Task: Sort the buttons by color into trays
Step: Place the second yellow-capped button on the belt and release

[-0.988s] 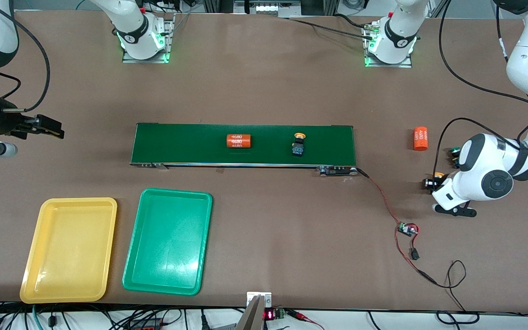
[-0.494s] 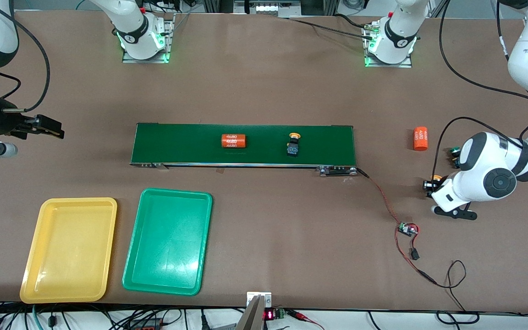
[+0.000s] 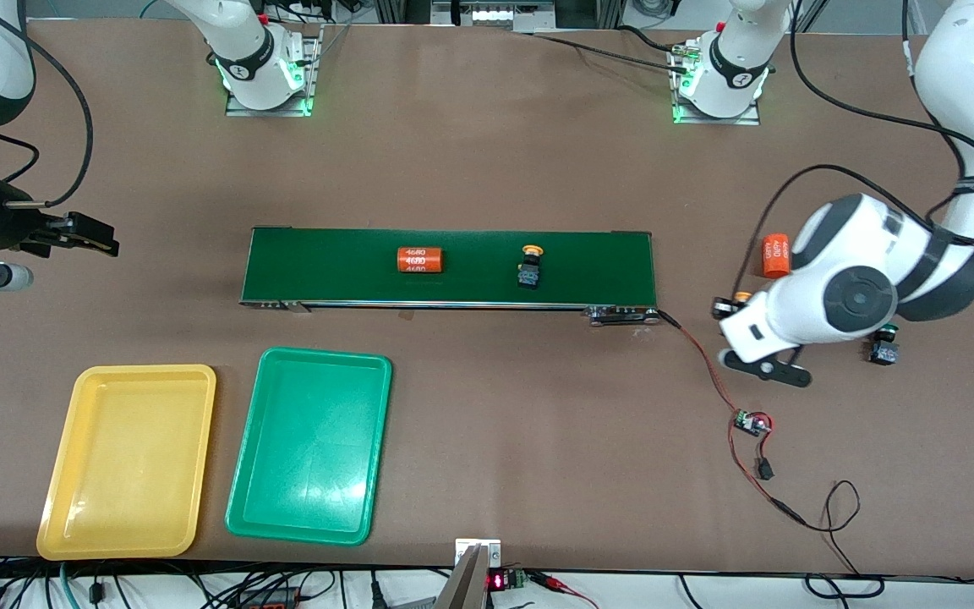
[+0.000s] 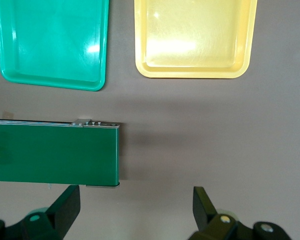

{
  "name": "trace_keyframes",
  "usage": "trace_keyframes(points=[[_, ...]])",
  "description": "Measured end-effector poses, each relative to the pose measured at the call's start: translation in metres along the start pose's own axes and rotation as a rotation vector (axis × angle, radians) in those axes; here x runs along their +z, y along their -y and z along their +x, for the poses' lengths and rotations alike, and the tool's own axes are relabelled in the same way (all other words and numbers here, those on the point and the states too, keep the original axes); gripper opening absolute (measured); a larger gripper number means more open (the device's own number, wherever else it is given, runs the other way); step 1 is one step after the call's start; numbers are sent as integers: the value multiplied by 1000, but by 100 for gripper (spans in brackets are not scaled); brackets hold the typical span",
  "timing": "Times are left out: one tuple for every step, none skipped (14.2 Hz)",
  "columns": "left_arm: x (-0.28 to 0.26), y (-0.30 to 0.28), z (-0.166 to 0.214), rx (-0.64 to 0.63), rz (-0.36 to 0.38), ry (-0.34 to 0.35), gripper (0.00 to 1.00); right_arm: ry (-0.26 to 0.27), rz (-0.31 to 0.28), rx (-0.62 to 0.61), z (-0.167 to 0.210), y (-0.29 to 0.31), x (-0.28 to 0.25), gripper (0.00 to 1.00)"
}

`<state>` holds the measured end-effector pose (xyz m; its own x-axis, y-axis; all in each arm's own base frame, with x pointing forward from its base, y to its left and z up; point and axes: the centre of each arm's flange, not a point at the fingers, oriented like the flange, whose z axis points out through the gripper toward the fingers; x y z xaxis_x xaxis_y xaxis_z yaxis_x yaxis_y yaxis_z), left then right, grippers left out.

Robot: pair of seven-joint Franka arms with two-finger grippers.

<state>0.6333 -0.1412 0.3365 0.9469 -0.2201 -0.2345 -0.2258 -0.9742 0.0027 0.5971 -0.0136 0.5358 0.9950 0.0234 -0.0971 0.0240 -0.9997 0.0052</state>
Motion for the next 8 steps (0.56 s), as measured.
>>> trace_keyframes(points=[[0,-27,-1,-24,-14,8,41,1,0,0,0,0,0,100],[2,-57,-3,-46,-27,20,41,1,0,1,0,0,1,100],[4,-87,-5,-57,-28,27,41,1,0,2,0,-1,1,100],[7,-115,-7,-65,-25,32,41,1,0,4,0,-2,1,100],[12,-140,-9,-76,-16,37,41,1,0,7,0,-4,1,100],[20,-157,-9,-88,-7,37,41,1,1,9,0,-5,1,100],[30,-167,-6,-100,-2,31,41,1,1,10,0,-6,1,100],[40,-172,-4,-109,2,35,41,2,1,8,0,-7,1,100]])
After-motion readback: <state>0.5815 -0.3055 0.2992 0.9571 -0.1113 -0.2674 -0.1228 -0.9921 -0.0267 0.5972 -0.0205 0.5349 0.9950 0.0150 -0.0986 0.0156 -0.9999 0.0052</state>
